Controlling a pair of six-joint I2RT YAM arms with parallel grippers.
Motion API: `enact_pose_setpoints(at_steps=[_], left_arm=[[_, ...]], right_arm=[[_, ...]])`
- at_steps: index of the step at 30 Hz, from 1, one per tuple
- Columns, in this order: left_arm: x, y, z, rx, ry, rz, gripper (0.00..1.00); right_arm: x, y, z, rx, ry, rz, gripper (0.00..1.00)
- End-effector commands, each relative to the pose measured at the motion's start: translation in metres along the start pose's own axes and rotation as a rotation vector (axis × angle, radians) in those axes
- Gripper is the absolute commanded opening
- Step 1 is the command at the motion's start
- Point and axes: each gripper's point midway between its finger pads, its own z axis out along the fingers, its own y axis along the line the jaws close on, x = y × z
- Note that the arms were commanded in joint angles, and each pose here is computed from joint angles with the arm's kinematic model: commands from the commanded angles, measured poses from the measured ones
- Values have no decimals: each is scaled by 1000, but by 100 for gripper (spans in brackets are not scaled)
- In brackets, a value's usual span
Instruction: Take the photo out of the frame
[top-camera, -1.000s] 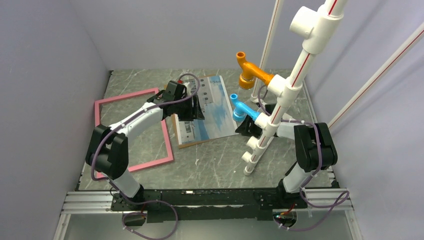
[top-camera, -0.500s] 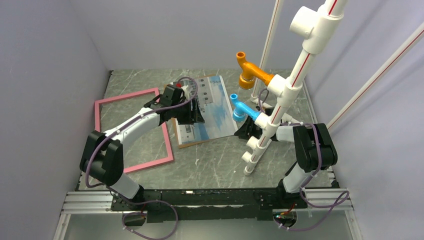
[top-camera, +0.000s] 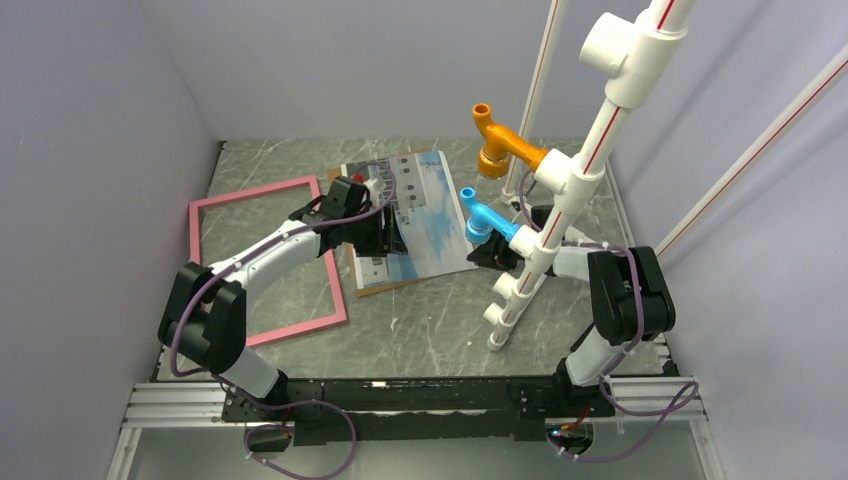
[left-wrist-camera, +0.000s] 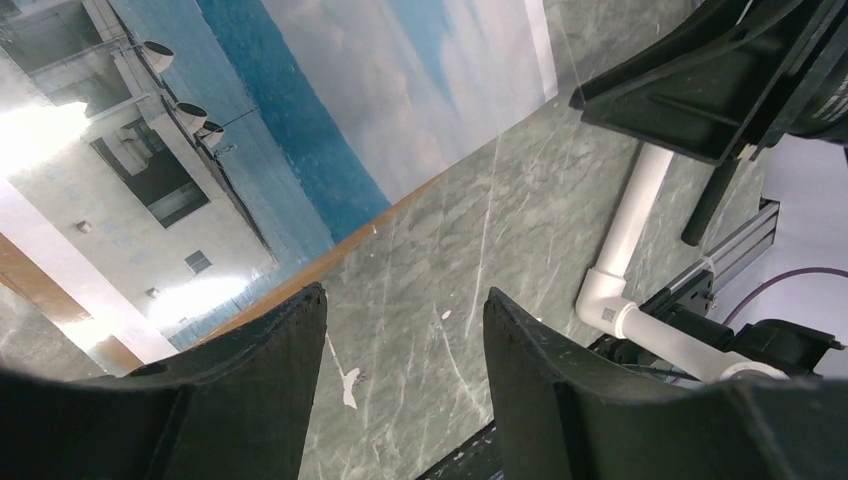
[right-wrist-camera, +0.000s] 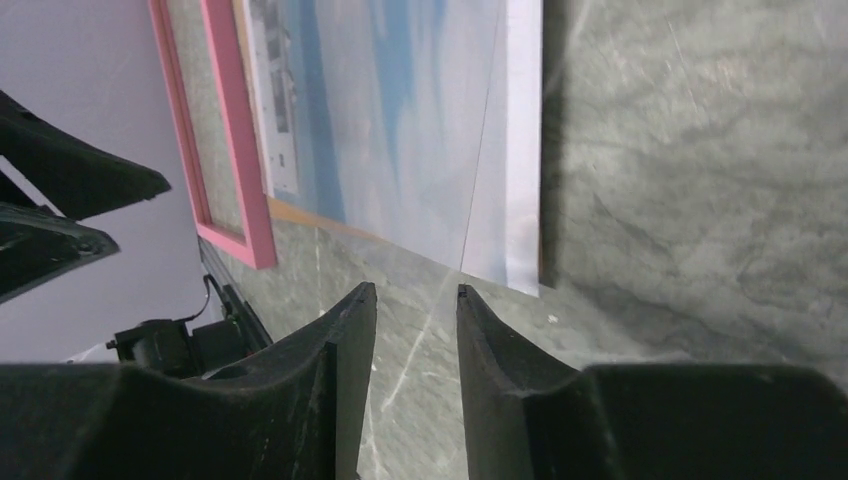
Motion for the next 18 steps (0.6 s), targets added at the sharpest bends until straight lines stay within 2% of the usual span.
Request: enact_pose_setpoints(at_steps=[1, 10, 18], left_arm=[[-12, -13, -3, 35, -39, 20, 62], [-9, -8, 17, 24, 3, 3, 61], [-10, 16, 48, -84, 52, -44, 59]], right_arm=[[-23, 21, 0, -71, -29, -53, 36], [-24, 19, 11, -91, 12, -45, 34], [-18, 22, 9, -77, 44, -71, 36]])
